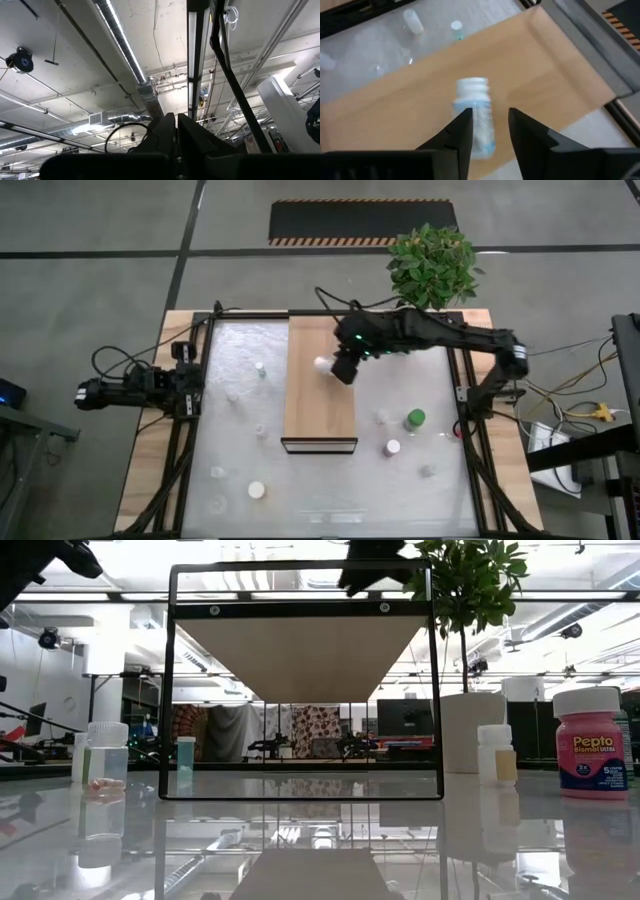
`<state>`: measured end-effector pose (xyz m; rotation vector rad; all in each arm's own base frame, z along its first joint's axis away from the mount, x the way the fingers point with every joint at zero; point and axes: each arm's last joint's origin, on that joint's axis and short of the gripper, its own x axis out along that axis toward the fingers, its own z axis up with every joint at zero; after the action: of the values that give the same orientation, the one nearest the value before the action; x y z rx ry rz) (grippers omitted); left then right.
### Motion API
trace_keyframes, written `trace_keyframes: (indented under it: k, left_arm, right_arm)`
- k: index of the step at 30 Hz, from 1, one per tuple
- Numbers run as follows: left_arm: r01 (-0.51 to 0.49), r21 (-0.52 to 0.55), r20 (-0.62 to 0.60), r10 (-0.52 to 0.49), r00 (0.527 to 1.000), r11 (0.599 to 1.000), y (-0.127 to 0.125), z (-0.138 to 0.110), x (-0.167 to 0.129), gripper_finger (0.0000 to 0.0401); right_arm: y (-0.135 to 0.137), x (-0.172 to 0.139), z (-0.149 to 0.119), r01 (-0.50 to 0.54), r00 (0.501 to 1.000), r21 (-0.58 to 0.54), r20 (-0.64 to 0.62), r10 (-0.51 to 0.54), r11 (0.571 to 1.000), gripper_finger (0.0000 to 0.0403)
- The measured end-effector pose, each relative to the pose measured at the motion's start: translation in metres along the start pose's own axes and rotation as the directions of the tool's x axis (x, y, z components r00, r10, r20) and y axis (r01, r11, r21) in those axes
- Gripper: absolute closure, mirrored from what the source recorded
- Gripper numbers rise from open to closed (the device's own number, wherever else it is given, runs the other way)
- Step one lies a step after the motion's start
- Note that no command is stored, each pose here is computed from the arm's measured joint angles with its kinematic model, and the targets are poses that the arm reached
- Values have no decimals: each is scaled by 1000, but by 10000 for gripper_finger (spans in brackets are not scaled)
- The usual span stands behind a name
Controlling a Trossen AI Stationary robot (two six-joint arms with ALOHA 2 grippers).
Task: Pick and place medicine bottles onto shelf by color
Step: Put the blue pill bottle on the shelf
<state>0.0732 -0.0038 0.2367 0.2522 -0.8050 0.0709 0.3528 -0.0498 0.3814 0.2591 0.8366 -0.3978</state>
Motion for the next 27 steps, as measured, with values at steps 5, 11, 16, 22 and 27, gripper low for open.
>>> trace_keyframes:
  k: [5,11,16,22,27]
  left_arm:
    - [2,0,-7,-2,1000,1000,0,-1,0,397]
    - [2,0,-7,-2,1000,1000,0,-1,0,397]
    - [2,-22,-8,-2,1000,1000,0,-1,0,397]
    - [2,-24,-8,-2,1000,1000,0,-1,0,397]
    - [2,-24,-8,-2,1000,1000,0,-1,0,397]
  right_arm:
    - [-3,9,19,36,996,-34,-75,-39,999,329]
    - [1,21,31,18,996,-131,-82,-29,991,342]
    - [0,35,32,-93,984,-207,-167,58,974,282]
    - [-4,51,28,-97,971,-214,-233,45,972,179]
    - [-4,65,27,-92,968,-229,-248,33,969,128]
